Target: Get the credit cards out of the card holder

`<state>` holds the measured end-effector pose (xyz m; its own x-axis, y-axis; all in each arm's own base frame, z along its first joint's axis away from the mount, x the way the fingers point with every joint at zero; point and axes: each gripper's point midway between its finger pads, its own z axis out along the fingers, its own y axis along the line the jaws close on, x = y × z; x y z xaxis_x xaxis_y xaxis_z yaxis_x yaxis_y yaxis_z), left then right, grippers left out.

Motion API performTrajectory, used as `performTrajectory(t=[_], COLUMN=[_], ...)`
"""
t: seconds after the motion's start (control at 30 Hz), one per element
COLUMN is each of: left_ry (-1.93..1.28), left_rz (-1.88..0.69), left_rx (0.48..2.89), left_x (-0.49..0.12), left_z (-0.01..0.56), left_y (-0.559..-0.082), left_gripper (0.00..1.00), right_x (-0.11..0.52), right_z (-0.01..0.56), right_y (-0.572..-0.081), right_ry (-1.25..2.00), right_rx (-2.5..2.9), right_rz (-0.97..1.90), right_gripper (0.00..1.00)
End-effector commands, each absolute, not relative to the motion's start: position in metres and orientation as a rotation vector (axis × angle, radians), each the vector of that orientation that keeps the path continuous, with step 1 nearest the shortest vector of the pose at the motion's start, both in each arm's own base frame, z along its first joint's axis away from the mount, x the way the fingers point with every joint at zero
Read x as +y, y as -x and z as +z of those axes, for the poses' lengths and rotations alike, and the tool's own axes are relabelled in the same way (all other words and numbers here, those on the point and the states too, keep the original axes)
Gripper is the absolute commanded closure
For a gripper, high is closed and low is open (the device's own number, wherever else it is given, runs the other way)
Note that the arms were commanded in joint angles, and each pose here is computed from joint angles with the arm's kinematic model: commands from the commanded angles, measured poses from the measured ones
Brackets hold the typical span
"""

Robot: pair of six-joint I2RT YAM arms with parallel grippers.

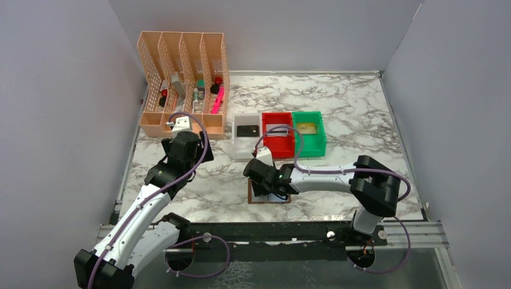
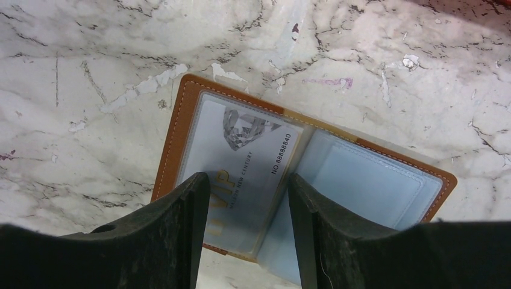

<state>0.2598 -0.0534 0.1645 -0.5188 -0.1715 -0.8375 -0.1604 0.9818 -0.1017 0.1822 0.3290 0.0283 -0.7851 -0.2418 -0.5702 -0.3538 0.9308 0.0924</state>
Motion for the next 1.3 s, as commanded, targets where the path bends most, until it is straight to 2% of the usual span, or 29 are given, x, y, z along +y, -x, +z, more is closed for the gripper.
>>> performTrajectory(t=[0.0,0.13,0.43,0.73,0.8,0.9,1.1,1.27], left_ry=[0.221,0.22,0.218,0.213,0.215,0.215,0.215,0.212], left_rz=[-0.029,-0.029,-0.027,-0.036,-0.035,-0.034,-0.037,-0.041], left_rx=[2.116,2.117,2.119,2.12,2.117,2.118,2.115,2.116], left_x=[-0.055,-0.055,-0.055,-0.056,-0.056,-0.055,-0.056,-0.056], left_z=[0.166,0.166,0.165,0.165,0.165,0.165,0.166,0.166], left_y=[-0.262,-0.262,-0.262,-0.262,-0.262,-0.262,-0.262,-0.262], left_gripper=[0.04,0.04,0.04,0.04,0.04,0.04,0.04,0.04], right_x=[0.325,0.327,0.32,0.332,0.333,0.337,0.339,0.336], right_z=[0.026,0.019,0.008,0.011,0.014,0.025,0.049,0.043], right_y=[-0.184,-0.184,-0.184,-0.182,-0.182,-0.183,-0.188,-0.187], right_ry=[0.419,0.431,0.425,0.447,0.455,0.455,0.438,0.419], right_rx=[2.494,2.504,2.514,2.51,2.502,2.478,2.43,2.446], right_rz=[0.163,0.152,0.091,0.179,0.191,0.231,0.27,0.245], right_gripper=[0.45,0.48,0.74,0.91,0.91,0.84,0.64,0.46])
